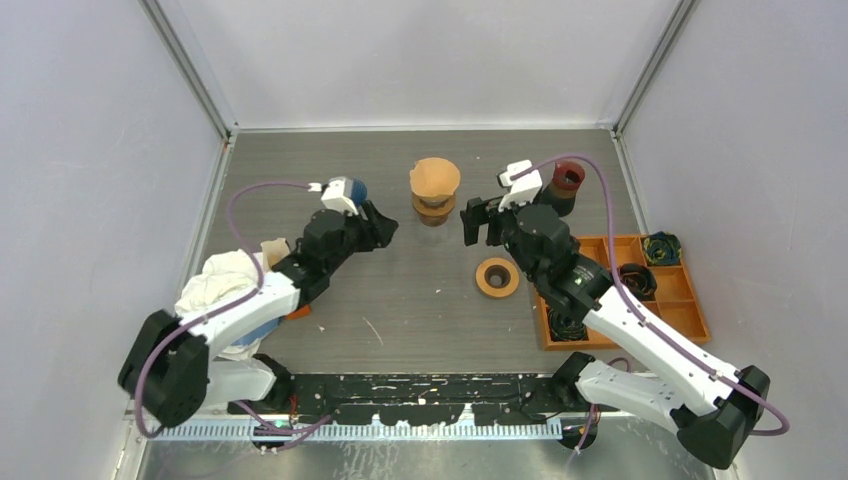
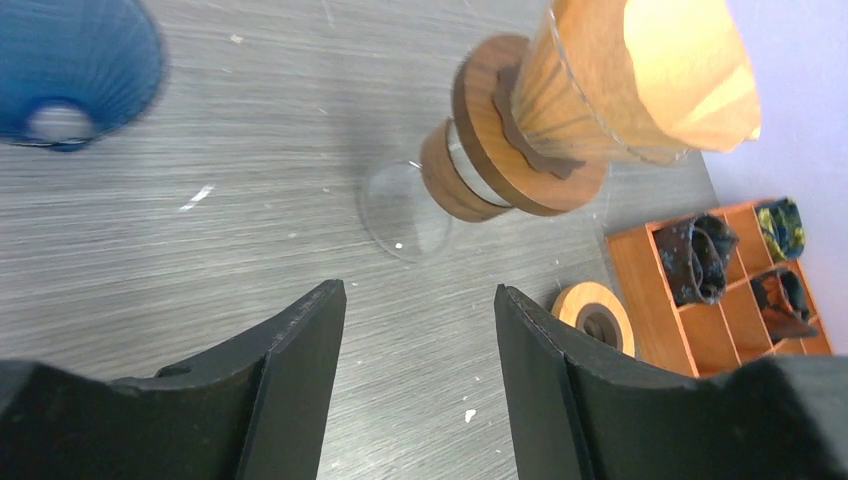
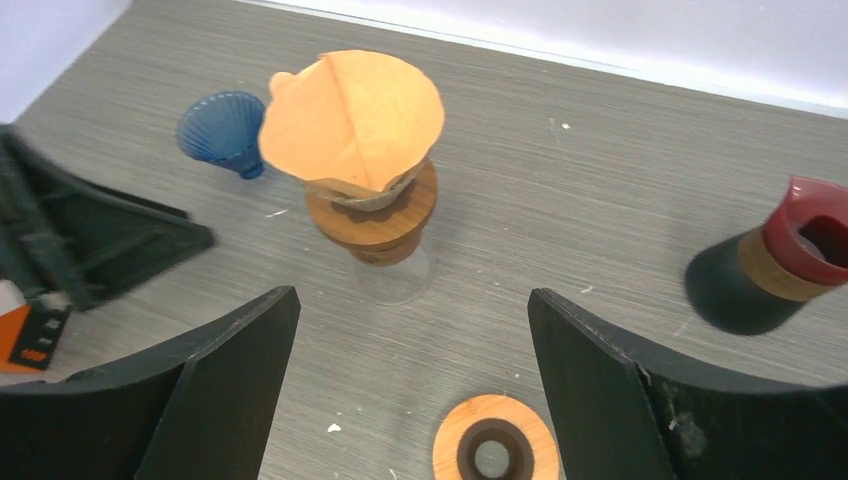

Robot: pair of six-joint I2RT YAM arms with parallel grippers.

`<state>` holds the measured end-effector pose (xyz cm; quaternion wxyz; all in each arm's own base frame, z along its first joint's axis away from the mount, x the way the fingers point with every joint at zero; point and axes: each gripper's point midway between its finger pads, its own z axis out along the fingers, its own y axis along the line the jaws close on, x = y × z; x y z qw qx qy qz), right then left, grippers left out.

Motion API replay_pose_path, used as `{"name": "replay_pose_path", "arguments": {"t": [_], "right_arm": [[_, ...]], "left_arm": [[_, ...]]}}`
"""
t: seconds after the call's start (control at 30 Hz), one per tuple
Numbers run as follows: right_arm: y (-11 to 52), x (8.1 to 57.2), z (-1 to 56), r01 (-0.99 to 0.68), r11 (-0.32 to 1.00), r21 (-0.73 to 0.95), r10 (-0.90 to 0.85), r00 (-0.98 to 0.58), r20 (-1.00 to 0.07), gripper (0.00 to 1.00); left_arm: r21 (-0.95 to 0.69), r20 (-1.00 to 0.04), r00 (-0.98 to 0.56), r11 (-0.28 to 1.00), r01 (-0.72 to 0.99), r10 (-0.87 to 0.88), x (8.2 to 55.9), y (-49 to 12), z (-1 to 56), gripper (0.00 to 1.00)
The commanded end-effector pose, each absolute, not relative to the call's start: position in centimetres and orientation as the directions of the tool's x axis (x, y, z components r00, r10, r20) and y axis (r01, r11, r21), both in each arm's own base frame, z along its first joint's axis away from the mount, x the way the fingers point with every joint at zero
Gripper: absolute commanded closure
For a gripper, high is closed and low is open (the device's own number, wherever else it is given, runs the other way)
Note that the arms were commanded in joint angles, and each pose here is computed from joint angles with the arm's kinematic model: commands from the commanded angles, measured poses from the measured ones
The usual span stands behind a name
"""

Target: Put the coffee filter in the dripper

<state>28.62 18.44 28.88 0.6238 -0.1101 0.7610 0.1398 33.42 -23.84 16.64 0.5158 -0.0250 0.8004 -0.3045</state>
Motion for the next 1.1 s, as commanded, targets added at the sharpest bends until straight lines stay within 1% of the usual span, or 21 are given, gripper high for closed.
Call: {"name": "replay_pose_path", "arguments": {"t": [0.0,0.17,0.33,0.53,0.6,0.63,0.7,0.83,1.07], "right_arm": [[16.3,30.1,31.4,-0.235,0.970,0.065,0.026,-0.167,-0.986,0.09],[14.1,32.0,31.4,-0.139,0.989,0.041,0.014,-0.193,-0.981,0.09],[11.7,34.3,31.7,-0.049,0.998,0.030,0.019,-0.211,-0.977,0.09],[7.7,37.4,31.1,0.077,0.997,0.005,0.026,-0.271,-0.962,0.09],[5.9,38.5,30.8,0.120,0.993,0.013,0.047,-0.287,-0.957,0.09],[5.2,39.0,30.7,0.135,0.991,0.019,0.058,-0.295,-0.954,0.09],[3.9,40.0,30.1,0.157,0.987,0.041,0.090,-0.318,-0.944,0.09],[1.2,41.8,28.5,0.223,0.973,0.054,0.134,-0.360,-0.923,0.09],[-3.4,44.8,25.4,0.319,0.947,0.045,0.191,-0.444,-0.876,0.09]], "left_arm": [[-0.481,-0.816,-0.445,0.860,0.170,-0.368,32.5,-19.2,19.5,0.41],[-0.410,-0.826,-0.467,0.905,0.114,-0.316,30.8,-15.5,22.2,0.37],[-0.356,-0.844,-0.469,0.925,0.129,-0.260,29.3,-13.4,26.4,0.29],[-0.223,-0.892,-0.425,0.968,0.114,-0.156,27.2,-10.2,31.0,0.16],[-0.173,-0.908,-0.403,0.979,0.106,-0.117,26.5,-9.0,32.4,0.13],[-0.152,-0.918,-0.384,0.983,0.103,-0.102,26.0,-8.4,33.2,0.09],[-0.108,-0.935,-0.347,0.990,0.090,-0.071,25.3,-7.2,34.4,0.06],[-0.053,-0.959,-0.282,0.998,0.030,-0.042,24.4,-5.0,35.0,0.00],[-0.024,-0.971,-0.236,1.000,-0.011,-0.026,24.3,-3.8,33.0,0.01]]}}
